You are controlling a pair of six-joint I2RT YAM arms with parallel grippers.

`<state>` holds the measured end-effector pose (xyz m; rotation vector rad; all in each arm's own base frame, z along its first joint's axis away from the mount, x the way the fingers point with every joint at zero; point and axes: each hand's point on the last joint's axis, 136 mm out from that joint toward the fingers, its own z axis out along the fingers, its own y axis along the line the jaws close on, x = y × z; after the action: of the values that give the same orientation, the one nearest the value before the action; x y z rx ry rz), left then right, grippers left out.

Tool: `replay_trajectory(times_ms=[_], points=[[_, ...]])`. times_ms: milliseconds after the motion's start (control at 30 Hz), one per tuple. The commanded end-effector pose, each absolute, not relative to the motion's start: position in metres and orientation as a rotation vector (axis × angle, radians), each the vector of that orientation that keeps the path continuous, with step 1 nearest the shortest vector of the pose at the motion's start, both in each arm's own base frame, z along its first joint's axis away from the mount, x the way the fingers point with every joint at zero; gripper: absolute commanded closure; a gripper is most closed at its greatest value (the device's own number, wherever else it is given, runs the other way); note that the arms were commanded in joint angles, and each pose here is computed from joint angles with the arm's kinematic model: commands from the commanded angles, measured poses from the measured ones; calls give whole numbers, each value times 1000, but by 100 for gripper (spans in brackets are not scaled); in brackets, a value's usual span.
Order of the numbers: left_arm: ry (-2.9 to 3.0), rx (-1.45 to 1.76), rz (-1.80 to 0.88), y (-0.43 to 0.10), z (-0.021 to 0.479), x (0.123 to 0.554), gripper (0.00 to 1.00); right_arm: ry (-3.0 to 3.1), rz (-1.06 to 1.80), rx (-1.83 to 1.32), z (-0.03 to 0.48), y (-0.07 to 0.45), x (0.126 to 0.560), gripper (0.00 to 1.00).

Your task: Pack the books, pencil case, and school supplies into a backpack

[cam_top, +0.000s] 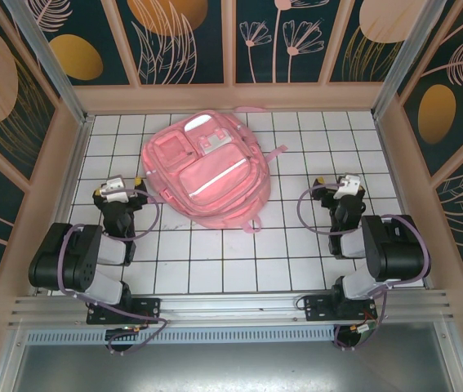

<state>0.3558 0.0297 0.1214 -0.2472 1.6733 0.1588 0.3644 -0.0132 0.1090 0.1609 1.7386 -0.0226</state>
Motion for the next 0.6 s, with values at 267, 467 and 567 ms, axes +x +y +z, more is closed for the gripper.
replay_trajectory(times_ms=[267, 467, 567], points=[[1605, -326, 176, 43, 140, 364, 1, 1689, 2, 196, 123, -22, 373, 1], [1608, -325, 175, 42, 139, 365, 1, 1690, 2, 196, 123, -22, 373, 1], [1608, -326, 177, 43, 139, 366, 1, 1690, 2, 197, 123, -22, 373, 1]])
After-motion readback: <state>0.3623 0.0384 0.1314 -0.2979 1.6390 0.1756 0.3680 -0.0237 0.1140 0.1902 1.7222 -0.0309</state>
